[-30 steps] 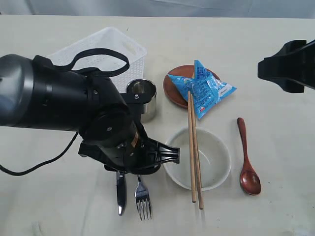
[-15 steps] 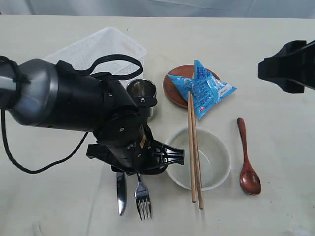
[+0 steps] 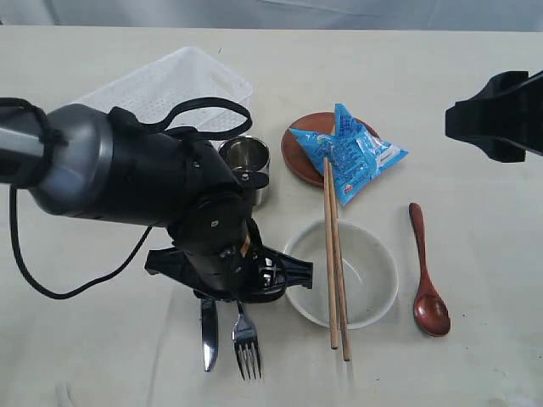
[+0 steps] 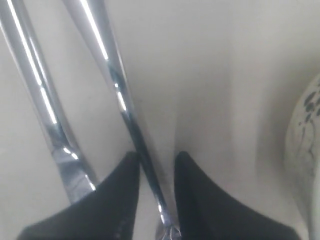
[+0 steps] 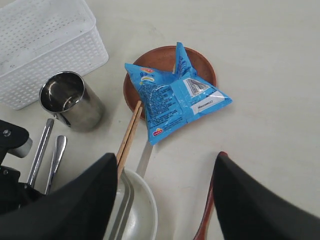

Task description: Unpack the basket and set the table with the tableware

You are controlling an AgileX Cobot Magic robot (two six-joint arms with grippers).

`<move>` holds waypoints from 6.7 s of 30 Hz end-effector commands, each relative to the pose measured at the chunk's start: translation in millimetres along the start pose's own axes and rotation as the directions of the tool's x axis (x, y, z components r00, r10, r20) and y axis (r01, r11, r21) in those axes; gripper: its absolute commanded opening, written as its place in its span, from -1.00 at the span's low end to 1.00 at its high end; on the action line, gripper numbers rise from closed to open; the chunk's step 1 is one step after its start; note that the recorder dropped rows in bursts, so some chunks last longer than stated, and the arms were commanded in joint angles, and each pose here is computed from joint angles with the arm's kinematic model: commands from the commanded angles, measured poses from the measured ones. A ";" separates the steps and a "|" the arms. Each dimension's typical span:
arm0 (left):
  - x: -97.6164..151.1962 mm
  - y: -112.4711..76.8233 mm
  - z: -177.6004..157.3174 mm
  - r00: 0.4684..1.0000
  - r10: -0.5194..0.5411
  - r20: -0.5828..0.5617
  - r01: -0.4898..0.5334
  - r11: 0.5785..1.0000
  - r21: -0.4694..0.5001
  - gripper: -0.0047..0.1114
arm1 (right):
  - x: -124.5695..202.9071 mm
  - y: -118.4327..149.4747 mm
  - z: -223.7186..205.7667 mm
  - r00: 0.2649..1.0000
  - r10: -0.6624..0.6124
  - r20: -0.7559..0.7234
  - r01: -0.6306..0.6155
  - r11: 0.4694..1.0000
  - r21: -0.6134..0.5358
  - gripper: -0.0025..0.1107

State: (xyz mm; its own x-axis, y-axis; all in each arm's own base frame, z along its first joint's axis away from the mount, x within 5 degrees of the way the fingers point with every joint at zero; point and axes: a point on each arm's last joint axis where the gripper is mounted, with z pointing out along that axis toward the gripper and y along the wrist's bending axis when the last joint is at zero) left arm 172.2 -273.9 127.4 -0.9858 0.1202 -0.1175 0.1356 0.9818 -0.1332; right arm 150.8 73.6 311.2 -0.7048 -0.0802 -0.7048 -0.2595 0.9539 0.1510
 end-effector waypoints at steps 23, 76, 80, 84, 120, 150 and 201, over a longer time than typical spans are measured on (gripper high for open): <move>-0.4 -1.1 4.1 0.991 -0.135 -0.001 0.135 0.991 0.021 -0.84 | 0.5 -0.2 -1.3 1.000 -0.009 0.004 0.009 1.000 0.000 0.01; -16.1 -5.7 -0.7 0.981 -0.193 -0.013 0.194 0.979 0.060 -0.36 | 0.3 -0.2 -1.3 1.000 -0.009 0.005 0.009 1.000 0.000 0.01; -16.1 -5.7 -0.7 0.981 -0.193 -0.013 0.194 0.979 0.060 -0.30 | 0.3 -0.2 -1.3 1.000 -0.009 0.005 0.009 1.000 0.000 0.01; -14.8 -4.5 -1.9 0.983 -0.183 -0.023 0.184 0.982 0.045 -0.30 | 0.3 -0.2 -1.3 1.000 -0.009 0.005 0.009 1.000 0.000 0.01; -22.0 34.4 -25.5 0.999 -0.035 0.002 0.035 0.992 -0.125 -0.30 | -1.4 0.4 -1.3 1.000 -0.009 0.024 0.009 1.000 -0.006 0.01; -22.1 33.6 2.0 0.999 -0.039 -0.029 0.034 0.989 -0.144 -0.46 | -0.8 0.0 -1.3 1.000 -0.011 0.018 0.011 1.000 -0.002 0.01; -23.0 29.0 2.6 0.988 -0.157 -0.009 0.156 0.983 -0.095 -0.91 | 0.2 -0.3 -1.3 1.000 -0.011 0.006 0.011 1.000 0.001 0.01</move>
State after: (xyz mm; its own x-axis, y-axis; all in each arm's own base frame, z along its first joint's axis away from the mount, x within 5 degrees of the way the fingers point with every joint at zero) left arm 199.7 -249.9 127.1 -0.9950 -0.0263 -0.0960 -0.0199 0.9975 -0.0672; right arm 151.1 73.8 311.6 -0.7008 -0.0785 -0.7091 -0.2609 0.9533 0.1523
